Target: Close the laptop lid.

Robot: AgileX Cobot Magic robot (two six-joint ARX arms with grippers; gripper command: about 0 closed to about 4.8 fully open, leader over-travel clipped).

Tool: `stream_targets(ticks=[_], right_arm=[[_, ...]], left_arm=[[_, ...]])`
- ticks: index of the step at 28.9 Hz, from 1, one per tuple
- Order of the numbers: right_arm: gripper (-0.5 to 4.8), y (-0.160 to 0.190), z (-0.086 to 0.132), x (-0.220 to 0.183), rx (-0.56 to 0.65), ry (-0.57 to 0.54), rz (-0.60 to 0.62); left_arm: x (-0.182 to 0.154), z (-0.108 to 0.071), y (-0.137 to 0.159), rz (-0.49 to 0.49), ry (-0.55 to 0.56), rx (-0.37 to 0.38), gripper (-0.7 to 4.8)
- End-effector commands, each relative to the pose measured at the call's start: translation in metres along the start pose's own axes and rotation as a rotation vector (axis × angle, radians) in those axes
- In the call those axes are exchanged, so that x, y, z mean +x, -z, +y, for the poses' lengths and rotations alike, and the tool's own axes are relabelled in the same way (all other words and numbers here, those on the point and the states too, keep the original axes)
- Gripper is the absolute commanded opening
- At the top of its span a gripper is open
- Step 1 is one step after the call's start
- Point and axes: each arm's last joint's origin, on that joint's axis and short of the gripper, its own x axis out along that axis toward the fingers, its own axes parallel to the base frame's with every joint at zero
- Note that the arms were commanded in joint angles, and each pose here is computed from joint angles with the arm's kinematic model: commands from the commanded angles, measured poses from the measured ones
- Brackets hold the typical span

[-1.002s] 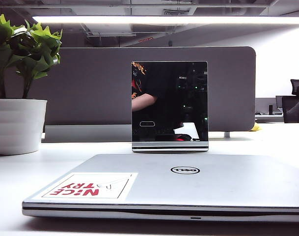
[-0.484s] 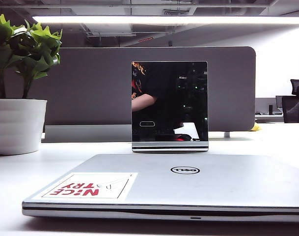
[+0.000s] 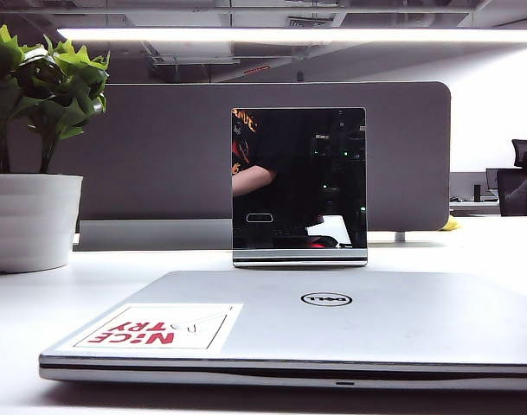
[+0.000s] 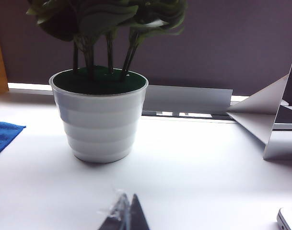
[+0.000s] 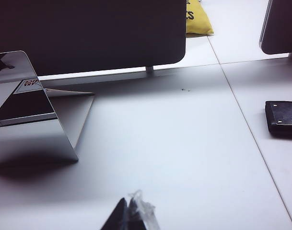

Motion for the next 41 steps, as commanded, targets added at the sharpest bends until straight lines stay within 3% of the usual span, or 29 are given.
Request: stream_targets(ticks=[1,36,41], right_arm=[[-0.04,-0.0015,0.0004,-0.0008,-0.005,-0.003,-0.014],[-0.04,-0.0016,0.0004,-0.0011,-0.005,-0.002,-0.016],[-0.03,0.0013,-0.0031,-0.0105,-0.005,0.078,-0.013]], left_arm=[[0.0000,-0.0001,-0.0011,-0.010,0.002,0.006,-0.05],[0.0000,-0.0001,-0.0010,-0.009,0.002,0.005,-0.05],[0.0000,-0.0001,-0.0010,-0.009,0.002,0.005,-0.05]])
